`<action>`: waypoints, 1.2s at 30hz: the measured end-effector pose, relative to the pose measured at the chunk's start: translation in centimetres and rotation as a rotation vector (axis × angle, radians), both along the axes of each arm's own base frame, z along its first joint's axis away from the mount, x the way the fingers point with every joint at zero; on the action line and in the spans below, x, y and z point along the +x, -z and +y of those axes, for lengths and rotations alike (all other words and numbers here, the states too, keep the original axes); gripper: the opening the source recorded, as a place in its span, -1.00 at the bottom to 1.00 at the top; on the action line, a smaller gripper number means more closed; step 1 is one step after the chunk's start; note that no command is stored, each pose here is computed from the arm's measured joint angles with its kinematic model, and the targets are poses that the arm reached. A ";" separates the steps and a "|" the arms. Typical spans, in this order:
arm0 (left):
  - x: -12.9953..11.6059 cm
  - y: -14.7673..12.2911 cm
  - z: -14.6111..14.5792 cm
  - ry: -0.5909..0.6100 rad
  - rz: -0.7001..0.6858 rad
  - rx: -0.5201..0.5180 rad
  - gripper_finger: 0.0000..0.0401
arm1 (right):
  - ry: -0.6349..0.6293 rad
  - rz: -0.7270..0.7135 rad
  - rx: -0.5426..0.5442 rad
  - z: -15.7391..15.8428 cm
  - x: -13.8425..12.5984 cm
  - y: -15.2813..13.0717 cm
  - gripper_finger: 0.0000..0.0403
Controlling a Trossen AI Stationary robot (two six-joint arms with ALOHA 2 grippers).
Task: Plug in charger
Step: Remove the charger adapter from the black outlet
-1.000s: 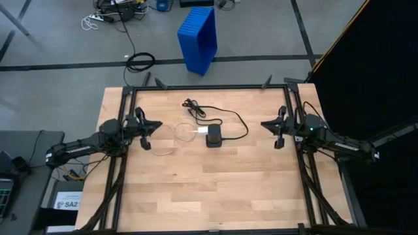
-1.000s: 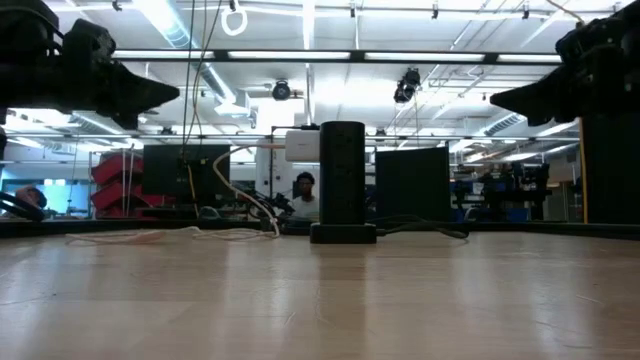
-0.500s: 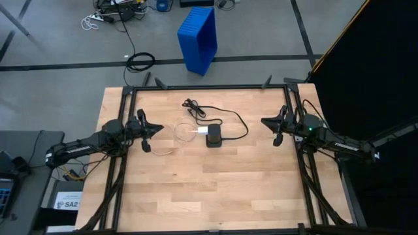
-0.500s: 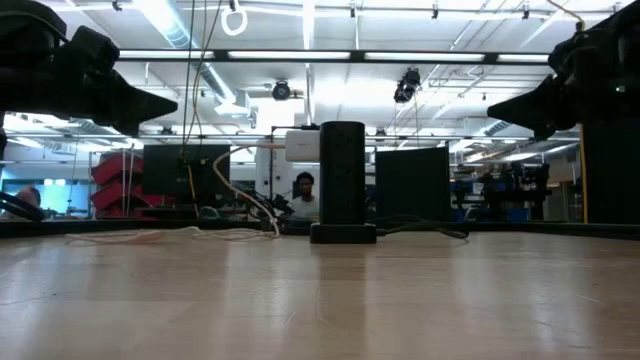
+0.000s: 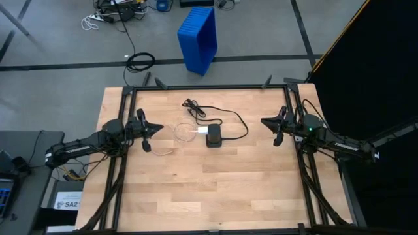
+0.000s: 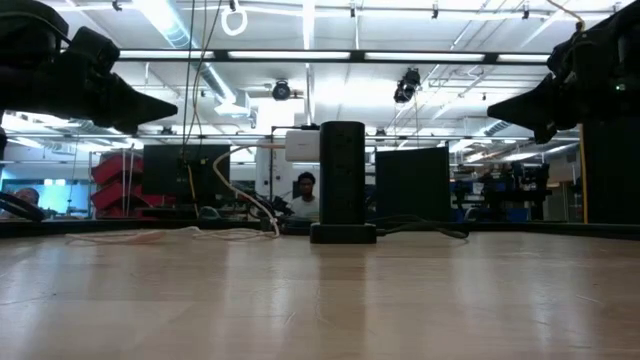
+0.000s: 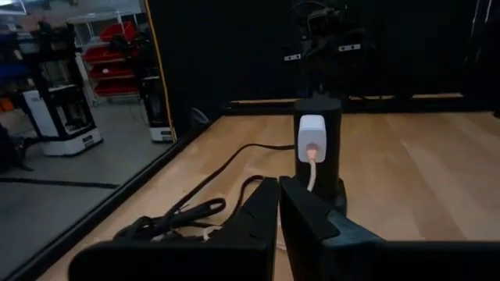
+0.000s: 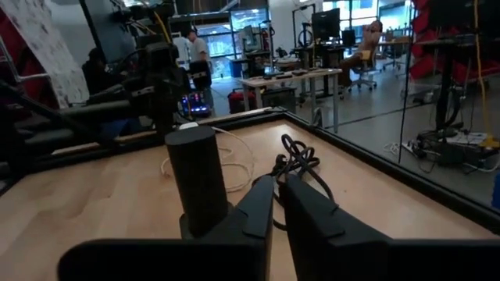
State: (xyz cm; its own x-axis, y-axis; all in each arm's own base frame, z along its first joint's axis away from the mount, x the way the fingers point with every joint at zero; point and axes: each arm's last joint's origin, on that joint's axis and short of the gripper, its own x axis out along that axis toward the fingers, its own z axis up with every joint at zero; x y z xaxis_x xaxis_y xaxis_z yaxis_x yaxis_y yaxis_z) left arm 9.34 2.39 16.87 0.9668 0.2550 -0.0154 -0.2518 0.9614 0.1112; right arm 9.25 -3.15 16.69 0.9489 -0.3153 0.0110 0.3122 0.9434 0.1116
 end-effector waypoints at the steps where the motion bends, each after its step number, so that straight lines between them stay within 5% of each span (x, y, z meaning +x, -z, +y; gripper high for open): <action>1: 0.0 0.0 0.0 -0.002 0.004 0.025 -1.00 | 0.000 0.000 0.000 0.0 0.0 0.0 -0.94; 7: 0.0 -0.1 0.2 -0.067 0.026 0.143 -1.00 | 0.071 -0.074 -0.018 -0.2 -0.1 -0.7 -0.96; 19: -0.2 -2.4 0.4 -0.143 -0.019 0.043 -1.00 | 0.025 -0.146 -0.038 -0.1 0.1 -3.0 -1.00; 36: 5.0 -3.5 1.5 -0.077 0.124 0.044 -1.00 | -0.124 -0.071 -0.023 -0.2 6.2 -2.3 -0.99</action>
State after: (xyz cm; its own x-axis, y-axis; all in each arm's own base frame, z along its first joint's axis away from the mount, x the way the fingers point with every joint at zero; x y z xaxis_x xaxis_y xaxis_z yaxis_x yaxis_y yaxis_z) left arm 14.32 3.89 20.32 0.9358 0.3312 -0.1207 -0.3062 0.9334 0.1871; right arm 15.43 -3.38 18.98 0.9771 -0.1949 0.0852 0.1855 0.9768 0.1071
